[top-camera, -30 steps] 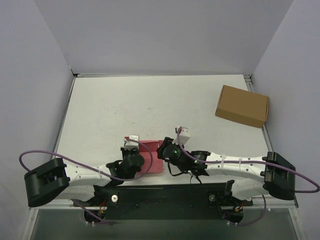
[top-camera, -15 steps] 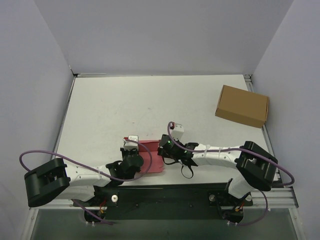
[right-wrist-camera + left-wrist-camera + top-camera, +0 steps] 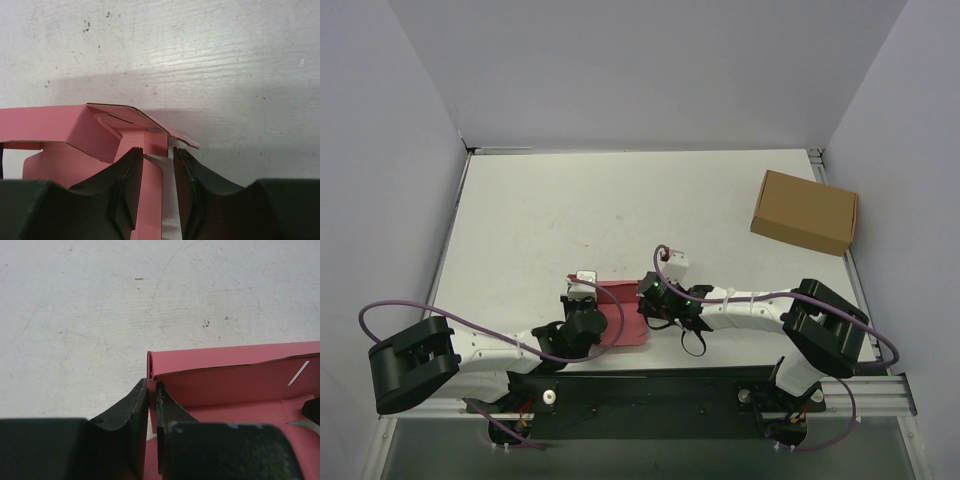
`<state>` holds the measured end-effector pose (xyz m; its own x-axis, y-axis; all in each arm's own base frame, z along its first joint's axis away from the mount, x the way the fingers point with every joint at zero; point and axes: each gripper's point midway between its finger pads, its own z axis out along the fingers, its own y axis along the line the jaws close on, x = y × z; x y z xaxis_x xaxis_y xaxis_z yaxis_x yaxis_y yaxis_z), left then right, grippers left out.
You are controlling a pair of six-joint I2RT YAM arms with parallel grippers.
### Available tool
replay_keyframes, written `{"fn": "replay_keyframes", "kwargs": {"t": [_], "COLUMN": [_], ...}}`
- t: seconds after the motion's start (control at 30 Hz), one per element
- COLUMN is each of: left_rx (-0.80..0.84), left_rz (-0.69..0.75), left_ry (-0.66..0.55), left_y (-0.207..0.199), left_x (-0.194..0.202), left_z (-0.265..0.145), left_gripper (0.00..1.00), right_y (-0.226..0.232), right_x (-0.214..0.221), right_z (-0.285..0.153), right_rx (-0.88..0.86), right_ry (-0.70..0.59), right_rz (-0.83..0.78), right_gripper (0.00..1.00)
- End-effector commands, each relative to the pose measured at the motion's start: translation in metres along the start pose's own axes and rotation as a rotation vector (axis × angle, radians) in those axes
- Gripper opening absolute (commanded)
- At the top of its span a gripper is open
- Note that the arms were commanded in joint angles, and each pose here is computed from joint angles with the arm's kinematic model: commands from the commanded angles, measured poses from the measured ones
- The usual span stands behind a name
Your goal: Fold the paper box
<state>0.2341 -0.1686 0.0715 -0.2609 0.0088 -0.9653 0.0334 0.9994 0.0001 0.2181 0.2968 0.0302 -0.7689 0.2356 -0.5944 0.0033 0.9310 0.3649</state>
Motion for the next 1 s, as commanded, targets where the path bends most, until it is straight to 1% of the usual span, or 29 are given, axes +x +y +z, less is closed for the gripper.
{"fn": "replay_keyframes", "kwargs": {"t": [0.0,0.1,0.33,0.43,0.47,0.63,0.7,0.8,0.97], "left_rx": [0.008,0.012,0.017,0.019,0.02,0.023,0.024,0.029,0.035], "left_rz": [-0.047,-0.05,-0.042,-0.043,-0.038,-0.03,-0.028,-0.026,-0.021], "left_ry": [-0.022,-0.023,-0.018,-0.02,-0.02,-0.015,-0.013,-0.01,-0.005], "left_y": [-0.004,-0.004,-0.006,-0.007,-0.007,-0.01,-0.011,-0.013,-0.016], "left_x": [-0.007,-0.007,-0.005,-0.005,-0.005,-0.002,-0.002,-0.001,0.001], "left_z": [0.001,0.001,0.001,0.0,0.0,0.0,0.001,0.001,0.001], "left_gripper": [0.0,0.0,0.0,0.0,0.0,0.0,0.0,0.0,0.0], "right_y": [-0.017,-0.017,-0.001,0.004,0.007,0.017,0.025,0.03,0.04], "right_x": [-0.001,0.001,-0.001,-0.007,-0.01,-0.018,-0.02,-0.021,-0.018], "right_z": [0.002,0.005,0.009,0.007,0.006,0.005,0.002,-0.005,-0.004], "right_rx": [0.078,0.08,0.017,-0.007,-0.014,-0.034,-0.046,-0.025,-0.033], "right_ry": [-0.017,-0.008,-0.011,-0.033,-0.043,-0.073,-0.091,-0.126,-0.129], "right_rz": [-0.012,-0.012,-0.02,-0.025,-0.024,-0.052,-0.074,-0.145,-0.171], "right_gripper": [0.33,0.33,0.32,0.28,0.25,0.21,0.17,0.16,0.16]}}
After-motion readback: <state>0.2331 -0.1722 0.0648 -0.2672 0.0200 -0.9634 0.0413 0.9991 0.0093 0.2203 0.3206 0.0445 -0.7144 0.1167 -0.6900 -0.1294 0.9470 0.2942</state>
